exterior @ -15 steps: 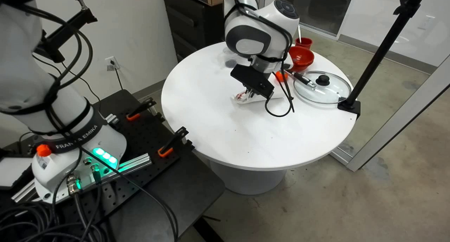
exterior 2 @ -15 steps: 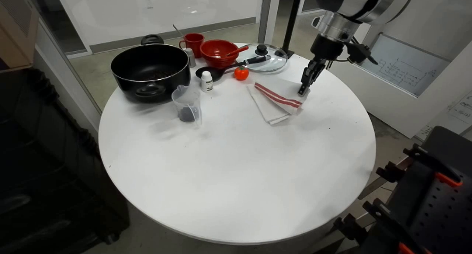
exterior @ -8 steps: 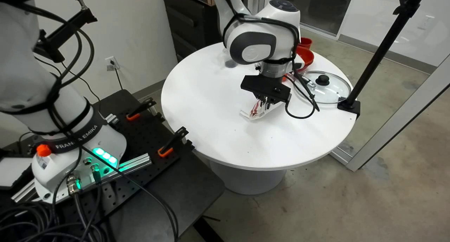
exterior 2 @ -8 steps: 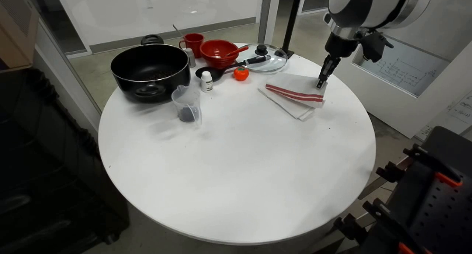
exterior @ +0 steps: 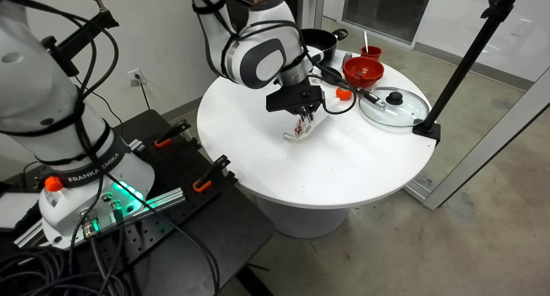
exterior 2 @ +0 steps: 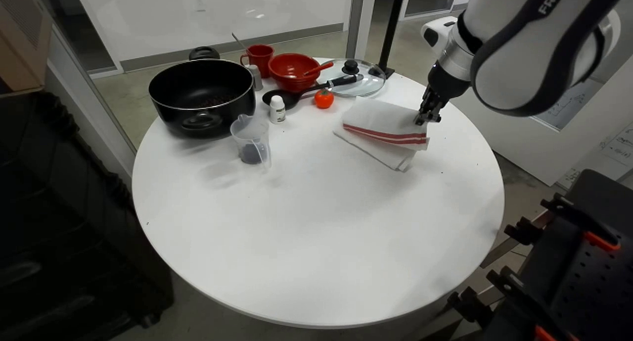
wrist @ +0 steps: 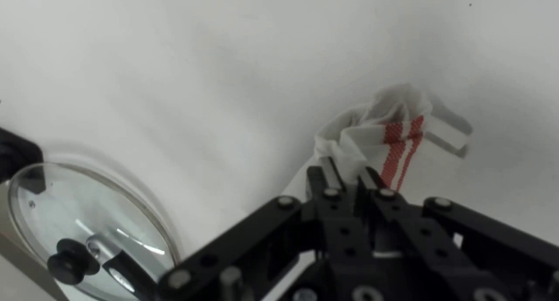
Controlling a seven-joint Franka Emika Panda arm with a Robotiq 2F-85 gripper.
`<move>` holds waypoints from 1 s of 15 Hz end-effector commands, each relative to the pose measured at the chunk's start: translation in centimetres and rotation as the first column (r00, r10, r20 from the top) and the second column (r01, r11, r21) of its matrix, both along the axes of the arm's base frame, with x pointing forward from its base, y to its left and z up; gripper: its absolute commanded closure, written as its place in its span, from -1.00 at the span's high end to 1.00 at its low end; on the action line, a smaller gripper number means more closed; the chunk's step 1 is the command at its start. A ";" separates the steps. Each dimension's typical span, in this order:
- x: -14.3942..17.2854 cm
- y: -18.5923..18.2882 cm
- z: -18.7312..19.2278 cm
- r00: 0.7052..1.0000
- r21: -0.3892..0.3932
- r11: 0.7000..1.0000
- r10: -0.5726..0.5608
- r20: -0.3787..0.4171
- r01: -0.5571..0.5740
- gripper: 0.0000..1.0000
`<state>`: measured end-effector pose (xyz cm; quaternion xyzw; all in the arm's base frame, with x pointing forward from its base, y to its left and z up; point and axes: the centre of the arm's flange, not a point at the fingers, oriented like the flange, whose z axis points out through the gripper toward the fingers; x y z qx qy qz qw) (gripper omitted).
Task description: Fold the towel
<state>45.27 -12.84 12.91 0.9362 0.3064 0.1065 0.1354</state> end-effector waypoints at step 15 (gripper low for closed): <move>0.3 9.2 5.2 0.960 -0.273 0.956 0.173 0.221 -0.110 1.00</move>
